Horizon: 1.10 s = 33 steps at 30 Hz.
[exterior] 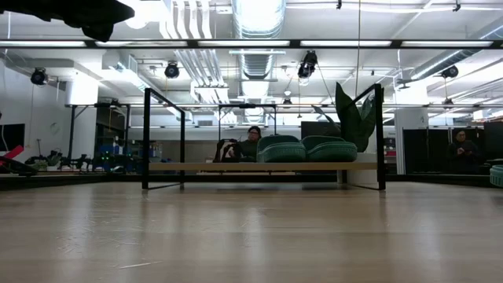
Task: Pick and place slides into the shelf
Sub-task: Put the green slipper on the shelf
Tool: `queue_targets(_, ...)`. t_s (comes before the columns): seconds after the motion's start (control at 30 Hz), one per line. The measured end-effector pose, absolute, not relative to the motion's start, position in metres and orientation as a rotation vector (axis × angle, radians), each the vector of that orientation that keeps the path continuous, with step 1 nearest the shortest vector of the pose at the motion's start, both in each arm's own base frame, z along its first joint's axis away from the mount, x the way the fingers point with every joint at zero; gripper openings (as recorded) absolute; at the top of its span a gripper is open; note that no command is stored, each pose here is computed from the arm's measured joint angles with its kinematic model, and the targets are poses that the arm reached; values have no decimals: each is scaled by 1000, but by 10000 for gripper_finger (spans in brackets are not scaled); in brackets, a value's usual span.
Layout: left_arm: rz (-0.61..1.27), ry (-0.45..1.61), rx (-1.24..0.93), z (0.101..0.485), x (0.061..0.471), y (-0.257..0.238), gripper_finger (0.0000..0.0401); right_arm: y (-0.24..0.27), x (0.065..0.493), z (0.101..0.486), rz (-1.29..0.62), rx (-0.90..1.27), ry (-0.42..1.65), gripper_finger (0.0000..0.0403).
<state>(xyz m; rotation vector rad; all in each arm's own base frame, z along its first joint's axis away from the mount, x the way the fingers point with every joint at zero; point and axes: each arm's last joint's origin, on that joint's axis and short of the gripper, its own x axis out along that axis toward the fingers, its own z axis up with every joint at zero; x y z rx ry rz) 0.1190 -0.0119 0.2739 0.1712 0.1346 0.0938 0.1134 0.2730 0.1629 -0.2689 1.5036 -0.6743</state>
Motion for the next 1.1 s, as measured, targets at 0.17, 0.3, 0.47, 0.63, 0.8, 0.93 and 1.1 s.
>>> queue_targets(0.17, 93, 140, 172, 273, 120, -12, 8, 273, 113, 156, -695, -327, 1511, 150)
queue_targets(0.3, 93, 139, 172, 273, 120, -12, 8, 272, 113, 151, -728, -377, 1514, 150)
queue_targets(0.47, 92, 152, 174, 272, 122, -12, 8, 272, 113, 149, -739, -388, 1507, 145)
queue_targets(0.63, 92, 167, 177, 270, 125, -13, 8, 272, 113, 148, -737, -387, 1504, 132)
queue_targets(0.8, 90, 182, 180, 269, 127, -13, 8, 272, 113, 148, -737, -386, 1503, 100)
queue_targets(0.93, 90, 182, 180, 269, 127, -13, 8, 272, 113, 148, -741, -382, 1497, 45)
queue_targets(1.1, 90, 182, 180, 269, 127, -13, 8, 271, 113, 149, -748, -383, 1473, 14)
